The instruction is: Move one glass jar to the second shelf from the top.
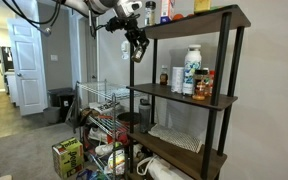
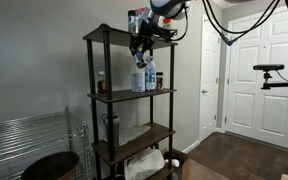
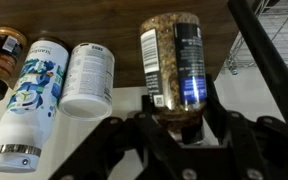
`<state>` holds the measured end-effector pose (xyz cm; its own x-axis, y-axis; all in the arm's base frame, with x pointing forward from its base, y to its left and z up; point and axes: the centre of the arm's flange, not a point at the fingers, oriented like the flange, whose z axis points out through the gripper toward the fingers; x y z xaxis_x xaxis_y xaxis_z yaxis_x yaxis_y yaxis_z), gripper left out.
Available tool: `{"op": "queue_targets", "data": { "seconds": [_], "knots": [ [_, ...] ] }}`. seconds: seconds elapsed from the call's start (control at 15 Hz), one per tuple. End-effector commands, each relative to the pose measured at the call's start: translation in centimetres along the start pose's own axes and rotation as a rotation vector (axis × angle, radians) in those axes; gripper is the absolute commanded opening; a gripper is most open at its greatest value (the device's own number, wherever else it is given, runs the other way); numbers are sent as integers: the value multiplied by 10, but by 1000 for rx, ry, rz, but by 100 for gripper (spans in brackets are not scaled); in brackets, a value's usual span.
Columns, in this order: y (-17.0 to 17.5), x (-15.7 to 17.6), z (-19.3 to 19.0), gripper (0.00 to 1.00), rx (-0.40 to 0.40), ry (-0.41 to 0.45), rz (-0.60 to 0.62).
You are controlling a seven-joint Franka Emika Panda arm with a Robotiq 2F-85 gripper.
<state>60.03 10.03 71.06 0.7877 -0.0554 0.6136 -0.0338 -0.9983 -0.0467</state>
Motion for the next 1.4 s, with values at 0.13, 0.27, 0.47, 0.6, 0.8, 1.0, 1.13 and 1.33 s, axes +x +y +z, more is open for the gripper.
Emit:
{"op": "queue_targets", "data": {
  "seconds": [0.13,0.27,0.47,0.6,0.8,1.0,1.13,1.33],
  "knots": [
    [0,4,-10,30,12,5,17],
    [0,2,-3,55,2,8,1],
    [-1,2,-4,55,3,8,0],
    [-1,2,-4,55,3,8,0],
    [-1,2,-4,55,3,8,0],
    [-1,2,-4,55,3,8,0],
    [-1,2,-4,55,3,8,0],
    [-1,2,-4,30,3,8,0]
  ]
}}
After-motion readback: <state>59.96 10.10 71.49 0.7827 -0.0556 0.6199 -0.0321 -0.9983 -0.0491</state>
